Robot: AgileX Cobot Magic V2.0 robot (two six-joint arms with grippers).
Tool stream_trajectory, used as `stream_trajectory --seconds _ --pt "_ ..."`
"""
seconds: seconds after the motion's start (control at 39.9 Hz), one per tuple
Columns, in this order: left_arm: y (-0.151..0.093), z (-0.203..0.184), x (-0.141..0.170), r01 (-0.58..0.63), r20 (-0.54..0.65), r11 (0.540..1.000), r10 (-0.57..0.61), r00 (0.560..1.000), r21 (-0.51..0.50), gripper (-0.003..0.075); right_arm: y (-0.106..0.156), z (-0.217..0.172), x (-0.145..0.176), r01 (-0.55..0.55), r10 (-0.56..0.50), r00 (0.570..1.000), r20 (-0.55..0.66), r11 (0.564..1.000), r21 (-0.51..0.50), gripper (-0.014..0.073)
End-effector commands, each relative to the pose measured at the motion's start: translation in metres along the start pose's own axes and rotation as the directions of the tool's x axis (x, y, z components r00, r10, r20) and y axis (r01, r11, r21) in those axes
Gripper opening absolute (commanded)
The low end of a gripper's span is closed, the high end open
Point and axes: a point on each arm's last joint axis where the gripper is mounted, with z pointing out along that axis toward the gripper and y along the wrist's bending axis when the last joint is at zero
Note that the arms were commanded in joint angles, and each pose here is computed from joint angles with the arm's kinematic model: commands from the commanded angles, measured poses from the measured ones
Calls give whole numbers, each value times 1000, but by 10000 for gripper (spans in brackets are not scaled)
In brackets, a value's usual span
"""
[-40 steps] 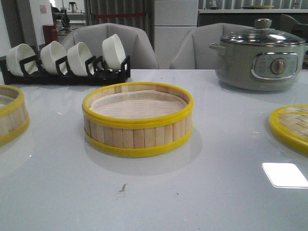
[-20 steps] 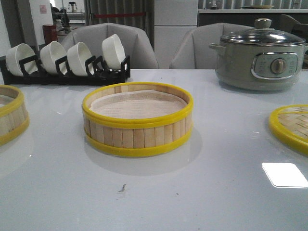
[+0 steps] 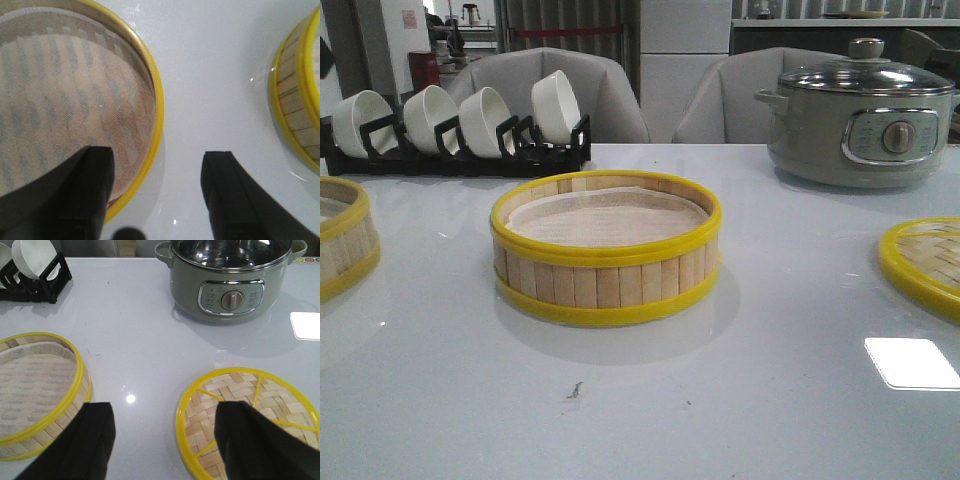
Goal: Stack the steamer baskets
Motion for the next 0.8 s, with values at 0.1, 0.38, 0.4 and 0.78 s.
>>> stream_trajectory --seconds 0.1,0.38,0.4,0.78 --pt "-3 13 -23 9 77 1000 -10 997 10 451 3 -7 -19 10 -8 993 117 1000 -17 539" --pt "-6 40 -33 -4 44 1000 3 999 11 452 3 -7 -19 10 -8 993 117 1000 -17 539" --pt "-8 41 -34 -9 43 1000 8 999 12 452 3 -7 -19 10 -8 993 117 1000 -17 539" --pt "-26 68 -26 -50 -39 998 52 998 35 451 3 -7 -19 10 -8 994 112 1000 -16 539"
